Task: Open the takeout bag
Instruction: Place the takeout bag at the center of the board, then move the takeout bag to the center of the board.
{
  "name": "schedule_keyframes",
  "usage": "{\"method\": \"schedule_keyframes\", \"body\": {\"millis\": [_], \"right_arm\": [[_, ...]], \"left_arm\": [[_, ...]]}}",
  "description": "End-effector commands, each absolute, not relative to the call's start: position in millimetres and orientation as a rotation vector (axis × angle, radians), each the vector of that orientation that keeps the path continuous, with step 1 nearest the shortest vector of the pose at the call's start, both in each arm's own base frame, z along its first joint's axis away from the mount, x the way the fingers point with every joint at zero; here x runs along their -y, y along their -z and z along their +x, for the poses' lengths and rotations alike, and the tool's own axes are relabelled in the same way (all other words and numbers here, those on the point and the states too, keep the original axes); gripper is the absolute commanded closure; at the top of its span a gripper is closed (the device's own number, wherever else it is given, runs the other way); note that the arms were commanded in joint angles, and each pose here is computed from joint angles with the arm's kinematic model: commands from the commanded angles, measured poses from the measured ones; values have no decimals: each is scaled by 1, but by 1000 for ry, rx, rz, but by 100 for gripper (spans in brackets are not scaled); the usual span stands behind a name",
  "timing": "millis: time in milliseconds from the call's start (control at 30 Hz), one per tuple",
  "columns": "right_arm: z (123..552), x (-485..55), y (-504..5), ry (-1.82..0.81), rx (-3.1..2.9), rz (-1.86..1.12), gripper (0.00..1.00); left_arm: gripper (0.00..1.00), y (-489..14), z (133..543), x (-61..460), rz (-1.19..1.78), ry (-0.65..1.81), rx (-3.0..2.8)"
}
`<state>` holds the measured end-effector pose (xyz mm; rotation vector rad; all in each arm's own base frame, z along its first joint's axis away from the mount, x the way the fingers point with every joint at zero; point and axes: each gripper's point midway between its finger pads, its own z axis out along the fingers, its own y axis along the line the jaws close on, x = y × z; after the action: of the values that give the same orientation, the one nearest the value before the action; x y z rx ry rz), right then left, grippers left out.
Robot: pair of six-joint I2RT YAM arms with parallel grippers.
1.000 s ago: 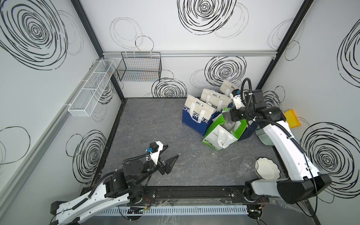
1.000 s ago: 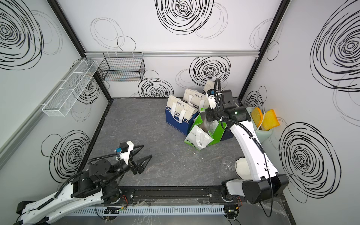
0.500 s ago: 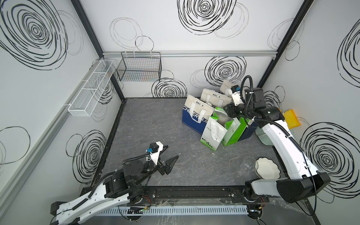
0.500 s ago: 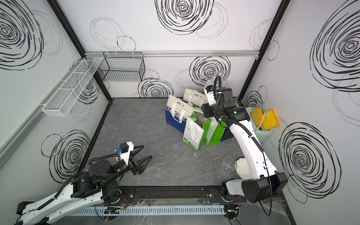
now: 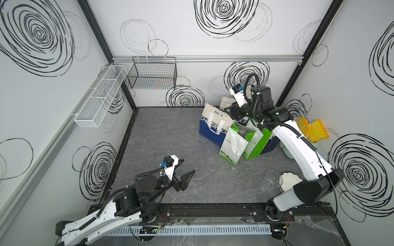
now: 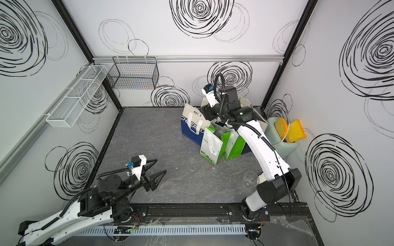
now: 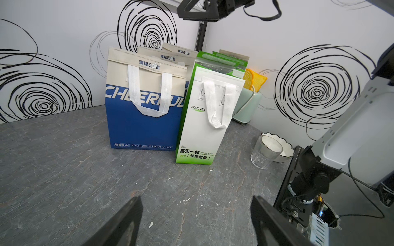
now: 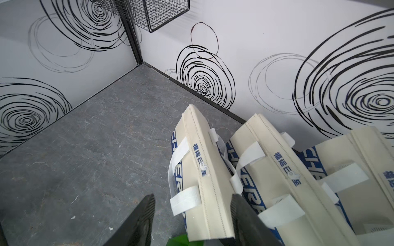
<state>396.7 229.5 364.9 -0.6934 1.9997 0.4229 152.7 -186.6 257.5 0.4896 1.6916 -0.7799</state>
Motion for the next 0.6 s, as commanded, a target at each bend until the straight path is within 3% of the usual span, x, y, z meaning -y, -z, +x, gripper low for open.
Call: {"method": "schedule_keyframes", "body": {"millis": [0, 333, 567], "right_arm": [[414, -233, -347, -383, -2054, -717, 40], [447, -229, -293, -307, -2196, -716, 41], [444, -239, -276, -345, -2233, -761, 44]], "left_arm": [[15, -258, 156, 184, 453, 783, -1688], [16, -258, 154, 185, 454, 789, -1688], [15, -258, 153, 185, 455, 795, -1685]]}}
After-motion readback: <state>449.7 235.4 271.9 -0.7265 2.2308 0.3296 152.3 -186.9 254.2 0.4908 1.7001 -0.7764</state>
